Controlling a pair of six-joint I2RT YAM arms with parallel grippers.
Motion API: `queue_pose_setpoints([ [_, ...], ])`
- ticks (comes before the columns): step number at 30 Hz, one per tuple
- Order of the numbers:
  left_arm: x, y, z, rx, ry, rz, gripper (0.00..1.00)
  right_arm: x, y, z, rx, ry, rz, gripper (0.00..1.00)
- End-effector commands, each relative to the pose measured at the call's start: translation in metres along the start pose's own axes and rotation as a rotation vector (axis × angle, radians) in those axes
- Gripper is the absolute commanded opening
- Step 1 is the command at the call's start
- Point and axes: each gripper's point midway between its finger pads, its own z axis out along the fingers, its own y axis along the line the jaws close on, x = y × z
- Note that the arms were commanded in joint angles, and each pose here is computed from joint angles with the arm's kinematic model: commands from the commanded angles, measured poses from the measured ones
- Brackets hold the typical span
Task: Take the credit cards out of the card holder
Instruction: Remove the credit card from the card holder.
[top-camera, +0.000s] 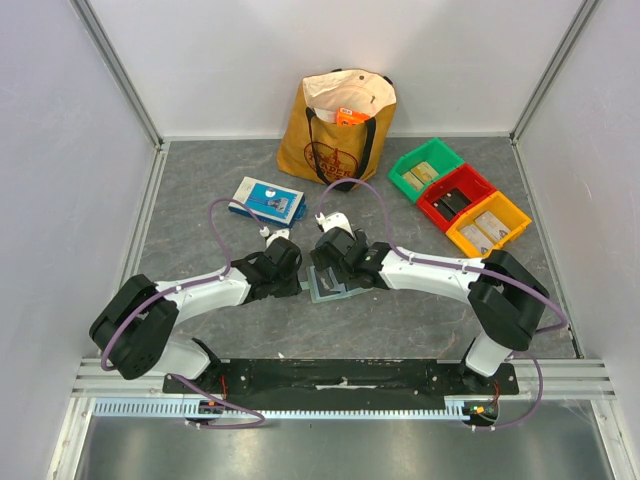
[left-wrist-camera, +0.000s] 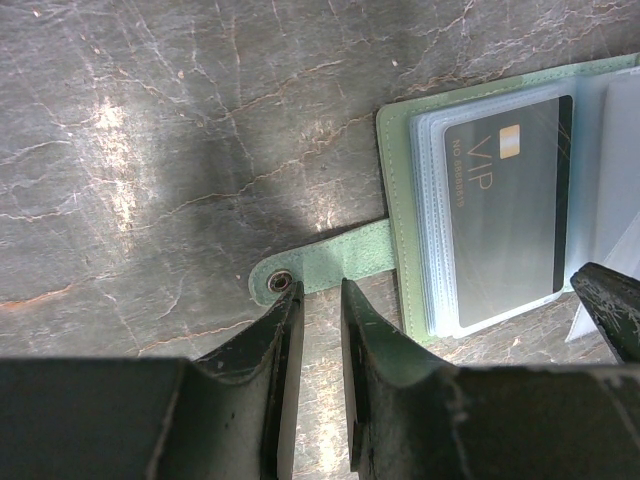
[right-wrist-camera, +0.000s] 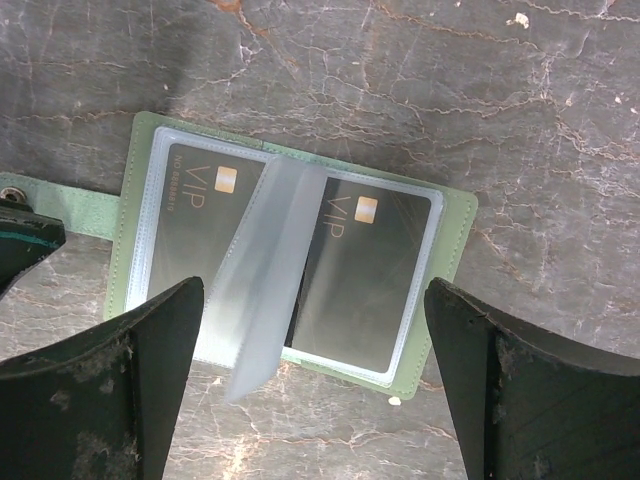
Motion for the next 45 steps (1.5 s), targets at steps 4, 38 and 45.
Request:
queue_pose_setpoints([
  [4,0.019,0.017,0.003,-0.044,0.07,0.049,0.28,-0.034,0.001,-0.022,-0.022,-0.092,0.009,0.98],
  [38,-0.057,-0.111,-0.064,0.446,-0.052,-0.011,0.38,0.005,-0.021,0.007,-0.424,-0.045,0.315,0.39],
  [45,-0.05,-0.135,-0.029,0.488,0.015,-0.053,0.4,0.026,-0.036,0.019,-0.441,-0.019,0.407,0.25],
])
